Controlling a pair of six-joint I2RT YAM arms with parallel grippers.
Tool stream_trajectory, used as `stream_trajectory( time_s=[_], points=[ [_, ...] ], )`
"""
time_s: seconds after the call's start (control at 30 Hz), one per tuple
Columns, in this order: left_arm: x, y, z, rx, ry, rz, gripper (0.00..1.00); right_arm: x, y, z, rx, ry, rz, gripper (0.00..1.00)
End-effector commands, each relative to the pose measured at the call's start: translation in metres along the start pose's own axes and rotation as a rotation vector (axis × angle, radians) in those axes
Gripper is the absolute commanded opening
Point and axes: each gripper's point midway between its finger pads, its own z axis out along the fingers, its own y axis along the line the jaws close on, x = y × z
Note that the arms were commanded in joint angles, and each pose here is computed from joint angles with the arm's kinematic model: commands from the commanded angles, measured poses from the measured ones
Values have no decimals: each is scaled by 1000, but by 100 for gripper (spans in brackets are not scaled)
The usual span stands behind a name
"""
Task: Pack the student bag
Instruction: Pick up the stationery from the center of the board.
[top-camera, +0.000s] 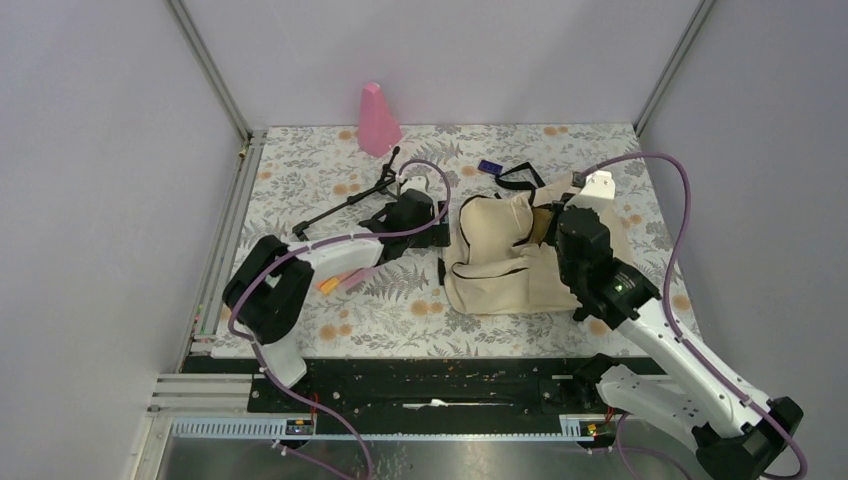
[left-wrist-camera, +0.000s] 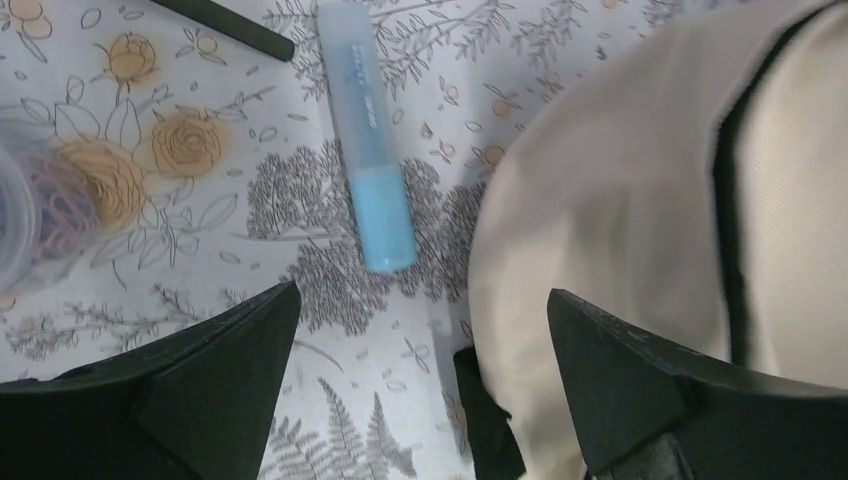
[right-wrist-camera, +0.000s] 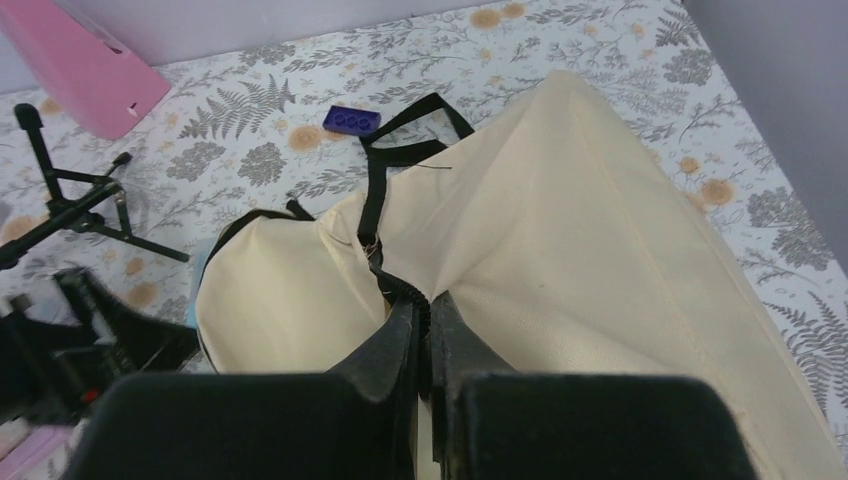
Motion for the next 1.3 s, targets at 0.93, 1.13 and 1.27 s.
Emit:
stream_trajectory(
  time_s=[0.93,1.13,1.27],
  points=[
    [9,20,61,-119,58,44,39,6,-12,-38,-109,-64,327,0],
    [11,24,65,-130,70,60,19,6,-13,-39,-108,-63,328,0],
    [5,23,55,-115,41,59,4,6,-15,-39,-101,-65,321,0]
  ],
)
